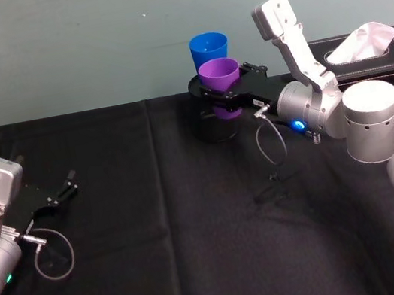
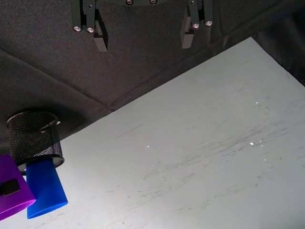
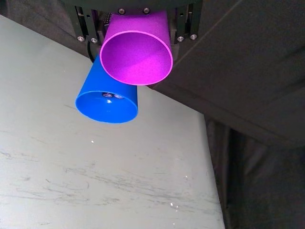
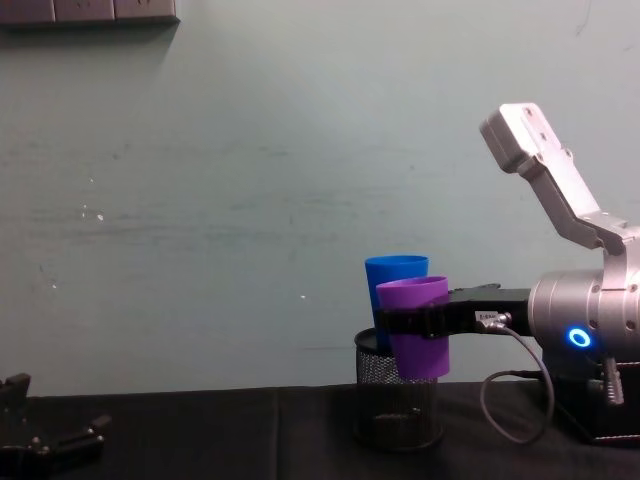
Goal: Pick up one cup with a gripper and tap it against the other cup.
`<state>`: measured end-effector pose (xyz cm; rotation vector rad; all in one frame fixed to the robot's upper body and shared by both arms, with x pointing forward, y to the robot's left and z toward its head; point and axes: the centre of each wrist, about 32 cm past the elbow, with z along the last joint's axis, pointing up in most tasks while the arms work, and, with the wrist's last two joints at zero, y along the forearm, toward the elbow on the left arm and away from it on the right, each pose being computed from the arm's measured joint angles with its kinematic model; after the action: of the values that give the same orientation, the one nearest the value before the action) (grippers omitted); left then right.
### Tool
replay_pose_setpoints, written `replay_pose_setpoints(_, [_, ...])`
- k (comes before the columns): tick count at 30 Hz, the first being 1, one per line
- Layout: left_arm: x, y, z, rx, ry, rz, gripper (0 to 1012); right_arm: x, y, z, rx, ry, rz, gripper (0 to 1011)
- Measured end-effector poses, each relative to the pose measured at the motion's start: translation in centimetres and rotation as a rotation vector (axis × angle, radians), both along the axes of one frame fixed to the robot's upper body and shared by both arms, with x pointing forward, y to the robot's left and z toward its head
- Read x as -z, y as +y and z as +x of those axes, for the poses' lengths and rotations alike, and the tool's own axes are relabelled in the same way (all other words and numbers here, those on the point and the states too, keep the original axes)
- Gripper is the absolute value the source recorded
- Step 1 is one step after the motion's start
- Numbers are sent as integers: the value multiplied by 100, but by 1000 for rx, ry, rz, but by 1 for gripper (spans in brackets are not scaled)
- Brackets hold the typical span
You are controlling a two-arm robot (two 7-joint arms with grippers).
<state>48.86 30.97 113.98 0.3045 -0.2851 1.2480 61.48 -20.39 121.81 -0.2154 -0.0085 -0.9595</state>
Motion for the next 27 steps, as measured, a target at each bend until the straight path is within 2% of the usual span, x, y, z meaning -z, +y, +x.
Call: replay_pose_setpoints(27, [0, 0, 0, 0, 0, 0, 1000, 0, 0, 0, 0, 0, 0, 738])
